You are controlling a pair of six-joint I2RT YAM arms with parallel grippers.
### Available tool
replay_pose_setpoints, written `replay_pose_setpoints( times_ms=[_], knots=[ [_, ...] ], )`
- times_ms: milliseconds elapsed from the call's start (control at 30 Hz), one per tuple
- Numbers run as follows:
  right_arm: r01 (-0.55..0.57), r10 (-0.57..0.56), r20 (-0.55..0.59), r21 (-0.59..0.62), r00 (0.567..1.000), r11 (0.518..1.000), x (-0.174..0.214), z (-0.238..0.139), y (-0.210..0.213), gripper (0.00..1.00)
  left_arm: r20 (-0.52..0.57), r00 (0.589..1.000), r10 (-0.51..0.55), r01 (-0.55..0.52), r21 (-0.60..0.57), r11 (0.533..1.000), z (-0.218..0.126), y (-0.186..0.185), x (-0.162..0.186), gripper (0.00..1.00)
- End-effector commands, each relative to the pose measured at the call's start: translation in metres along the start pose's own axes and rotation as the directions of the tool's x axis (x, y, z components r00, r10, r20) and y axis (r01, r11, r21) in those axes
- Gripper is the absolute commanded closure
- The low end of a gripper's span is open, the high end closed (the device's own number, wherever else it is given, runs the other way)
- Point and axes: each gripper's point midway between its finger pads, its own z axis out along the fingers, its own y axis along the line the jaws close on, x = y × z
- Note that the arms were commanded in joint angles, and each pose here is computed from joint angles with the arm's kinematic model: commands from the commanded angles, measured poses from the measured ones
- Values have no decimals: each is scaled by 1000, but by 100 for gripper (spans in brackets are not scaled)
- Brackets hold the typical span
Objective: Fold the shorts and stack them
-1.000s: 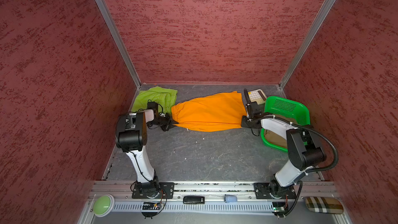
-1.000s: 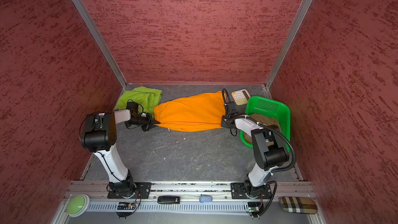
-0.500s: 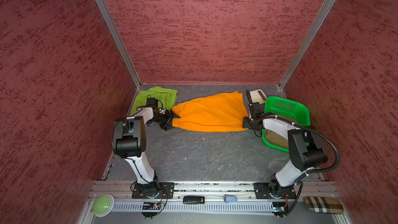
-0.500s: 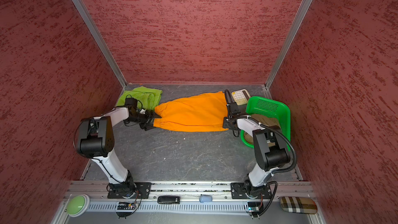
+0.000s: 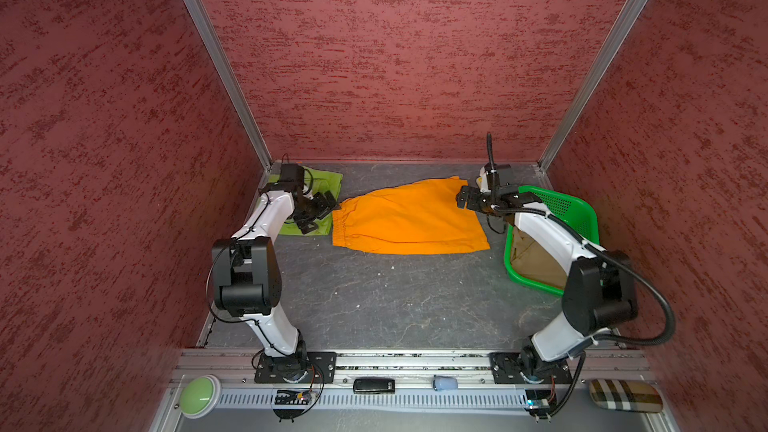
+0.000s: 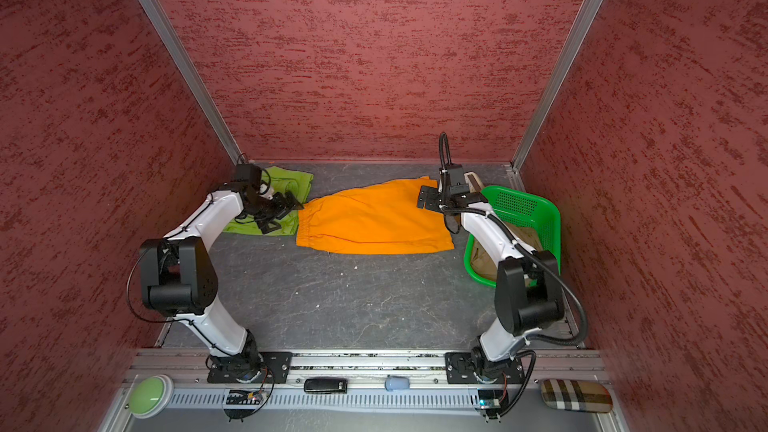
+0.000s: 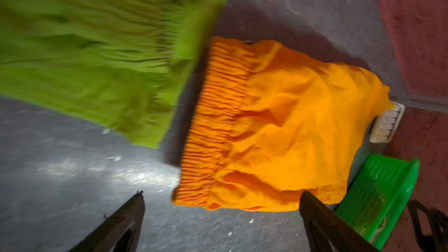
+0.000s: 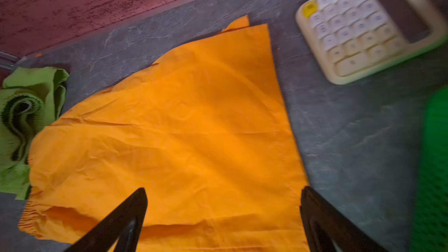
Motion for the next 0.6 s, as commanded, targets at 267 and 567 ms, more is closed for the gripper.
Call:
replay_pose_setpoints(
  times_ms=[267,567],
  knots=[
    [-48,28,-154,-131,988,990,21,104,11,1,-280,958,59,-39,75,996,89,-33,76,1],
    [-79,65,-223,-53,973,995,85,93,-24,1,-363,932,7,-35,-70,997,105,23,113,1]
  ],
)
